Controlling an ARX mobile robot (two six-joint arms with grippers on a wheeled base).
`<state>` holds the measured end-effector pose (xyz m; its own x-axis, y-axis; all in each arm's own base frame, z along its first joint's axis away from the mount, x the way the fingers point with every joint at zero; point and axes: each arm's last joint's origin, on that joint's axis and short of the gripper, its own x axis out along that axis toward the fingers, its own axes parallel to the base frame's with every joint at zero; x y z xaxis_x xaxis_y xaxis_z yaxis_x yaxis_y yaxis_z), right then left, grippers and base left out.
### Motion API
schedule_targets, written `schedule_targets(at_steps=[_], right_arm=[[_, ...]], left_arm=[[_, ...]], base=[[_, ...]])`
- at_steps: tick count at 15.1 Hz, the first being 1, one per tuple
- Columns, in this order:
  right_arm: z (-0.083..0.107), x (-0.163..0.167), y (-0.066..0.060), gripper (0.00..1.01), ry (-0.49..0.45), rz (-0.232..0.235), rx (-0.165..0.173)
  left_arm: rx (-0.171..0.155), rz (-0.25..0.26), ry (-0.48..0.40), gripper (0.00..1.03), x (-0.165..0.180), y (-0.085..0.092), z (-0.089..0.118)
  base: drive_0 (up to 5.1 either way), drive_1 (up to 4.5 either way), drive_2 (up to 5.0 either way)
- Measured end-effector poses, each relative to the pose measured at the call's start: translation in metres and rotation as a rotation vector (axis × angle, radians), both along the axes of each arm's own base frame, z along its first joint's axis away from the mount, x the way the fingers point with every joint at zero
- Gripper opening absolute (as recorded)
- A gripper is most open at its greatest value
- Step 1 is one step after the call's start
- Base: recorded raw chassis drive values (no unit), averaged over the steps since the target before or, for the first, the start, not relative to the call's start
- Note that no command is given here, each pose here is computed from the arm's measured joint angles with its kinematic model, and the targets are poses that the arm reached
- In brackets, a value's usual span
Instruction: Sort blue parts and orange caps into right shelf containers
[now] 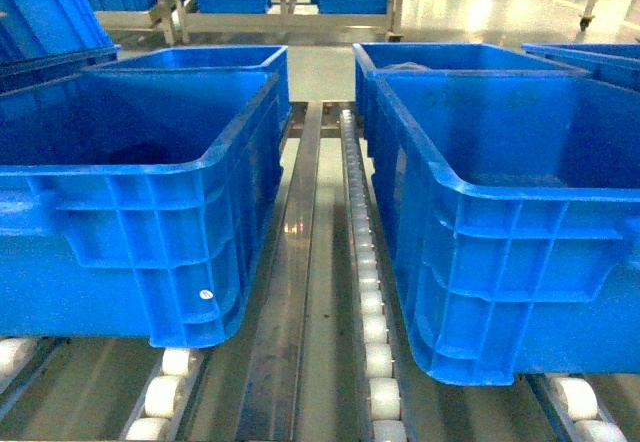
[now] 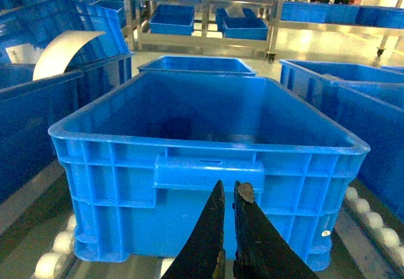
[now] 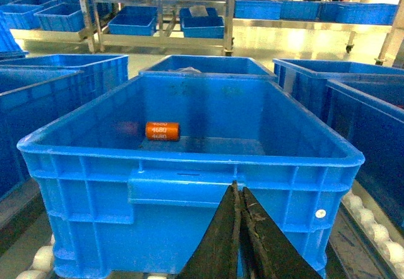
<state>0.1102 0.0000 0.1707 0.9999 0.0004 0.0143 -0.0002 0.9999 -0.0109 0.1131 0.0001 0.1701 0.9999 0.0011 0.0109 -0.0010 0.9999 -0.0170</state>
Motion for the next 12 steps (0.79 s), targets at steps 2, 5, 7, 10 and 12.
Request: schedule_targets(at_steps=[2, 5, 7, 10, 12], right_arm=[[0.000, -0.002, 0.000, 0.02, 0.000, 0.000, 0.000], [-0.002, -0.013, 0.000, 0.02, 0.001, -0.001, 0.000], [-0.003, -0.013, 0.000, 0.02, 0.005, 0.000, 0.002], [-0.004, -0.013, 0.000, 0.02, 0.010, -0.001, 0.003], [-0.004, -0.013, 0.000, 0.18, 0.010, -0.001, 0.003]], left_arm=[[0.000, 0.000, -0.002, 0.02, -0.003, 0.000, 0.000], [0.000, 0.002, 0.019, 0.02, -0.008, 0.000, -0.002], [0.001, 0.002, -0.007, 0.02, -0.016, 0.000, -0.001], [0.002, 0.000, 0.011, 0.02, -0.016, 0.000, -0.004], [0.002, 0.000, 0.011, 0.12, -0.016, 0.000, -0.004]], base=[[0.0, 0.00, 0.0], [0.0, 0.00, 0.0], [0.0, 0.00, 0.0], [0.0, 0.00, 0.0], [0.0, 0.00, 0.0]])
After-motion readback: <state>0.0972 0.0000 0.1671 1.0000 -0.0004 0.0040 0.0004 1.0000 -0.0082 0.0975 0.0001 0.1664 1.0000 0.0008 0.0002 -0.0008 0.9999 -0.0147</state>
